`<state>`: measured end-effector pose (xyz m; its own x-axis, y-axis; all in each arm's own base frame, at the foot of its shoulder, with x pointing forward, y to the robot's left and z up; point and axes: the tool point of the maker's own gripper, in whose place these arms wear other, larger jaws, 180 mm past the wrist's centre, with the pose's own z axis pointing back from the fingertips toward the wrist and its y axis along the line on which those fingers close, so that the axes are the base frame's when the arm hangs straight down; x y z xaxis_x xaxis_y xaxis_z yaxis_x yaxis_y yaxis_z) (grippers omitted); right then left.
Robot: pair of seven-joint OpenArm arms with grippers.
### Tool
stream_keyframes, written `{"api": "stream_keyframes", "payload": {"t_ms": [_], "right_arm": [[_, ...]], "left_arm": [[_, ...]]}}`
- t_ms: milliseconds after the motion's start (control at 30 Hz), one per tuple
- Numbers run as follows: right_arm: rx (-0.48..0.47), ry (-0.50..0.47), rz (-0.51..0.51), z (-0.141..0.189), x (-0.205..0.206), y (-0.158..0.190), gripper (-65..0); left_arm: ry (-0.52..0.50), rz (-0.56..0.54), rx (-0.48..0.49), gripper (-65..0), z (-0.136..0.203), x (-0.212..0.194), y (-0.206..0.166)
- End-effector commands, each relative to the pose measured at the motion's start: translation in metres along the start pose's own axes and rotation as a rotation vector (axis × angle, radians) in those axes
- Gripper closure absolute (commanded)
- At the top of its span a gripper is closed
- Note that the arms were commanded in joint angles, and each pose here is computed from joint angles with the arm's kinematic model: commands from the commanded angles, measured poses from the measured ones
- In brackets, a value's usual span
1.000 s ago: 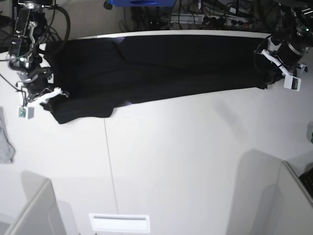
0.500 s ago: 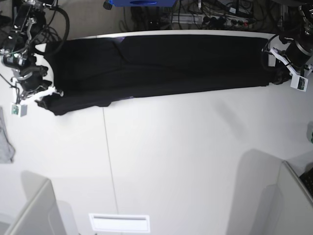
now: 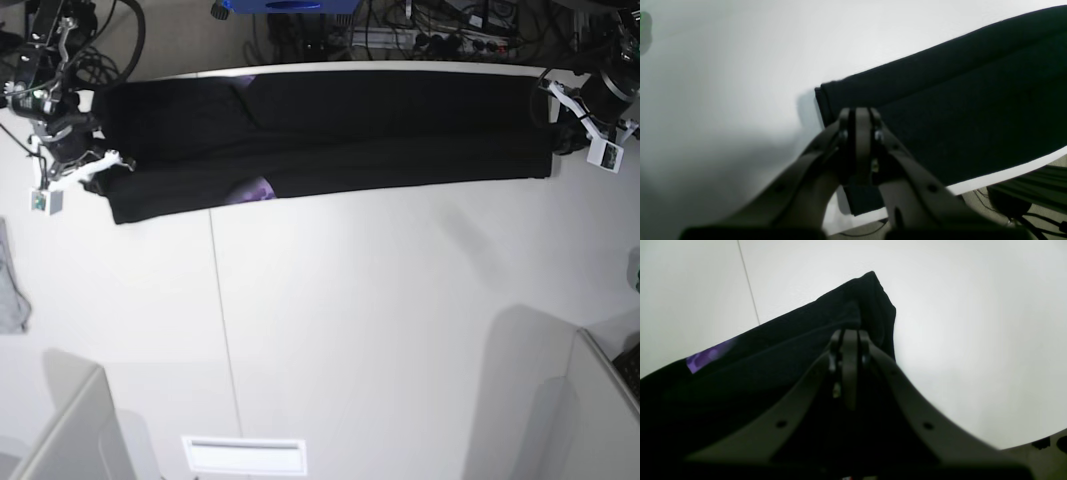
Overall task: Fold the T-shirt properly
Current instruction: 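Lift the hem with both grippers and fold it over toward the collar, then lower the folded hem onto the collar edge and hold with both grippers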
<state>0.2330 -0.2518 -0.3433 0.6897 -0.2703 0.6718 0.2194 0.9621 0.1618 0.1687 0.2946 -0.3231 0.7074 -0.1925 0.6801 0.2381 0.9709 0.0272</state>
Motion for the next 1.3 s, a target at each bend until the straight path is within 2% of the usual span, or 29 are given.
{"api": "stream_keyframes", "payload": {"t_ms": [0,133,333,600,867,1267], "right_arm": [[-0.003,-0.044,0.002,0.005,0.009,-0.001,0.0],[-0.012,-0.059,-0.081,0.013,0.007,-0.013,0.0],[0.059,-0.049,-0.188,0.024,-0.002,-0.013,0.0],[0.059,0.016,-0.238,0.027,-0.030,-0.010,0.0],[0.036,0.060,-0.242,0.033,-0.049,-0.016,0.0],[0.025,0.076,-0.251,0.032,-0.056,-0.019,0.0]], "left_arm": [[-0.026,-0.017,0.008,0.0,0.004,0.009,0.004],[-0.028,-0.017,0.009,0.0,0.003,0.010,0.004],[-0.030,-0.017,0.009,0.0,0.003,0.010,0.004],[-0.026,-0.029,0.010,0.0,0.004,0.012,0.006],[-0.020,-0.033,0.009,0.0,0.004,0.011,0.006],[-0.016,-0.028,0.001,0.0,0.003,0.009,0.004]]}}
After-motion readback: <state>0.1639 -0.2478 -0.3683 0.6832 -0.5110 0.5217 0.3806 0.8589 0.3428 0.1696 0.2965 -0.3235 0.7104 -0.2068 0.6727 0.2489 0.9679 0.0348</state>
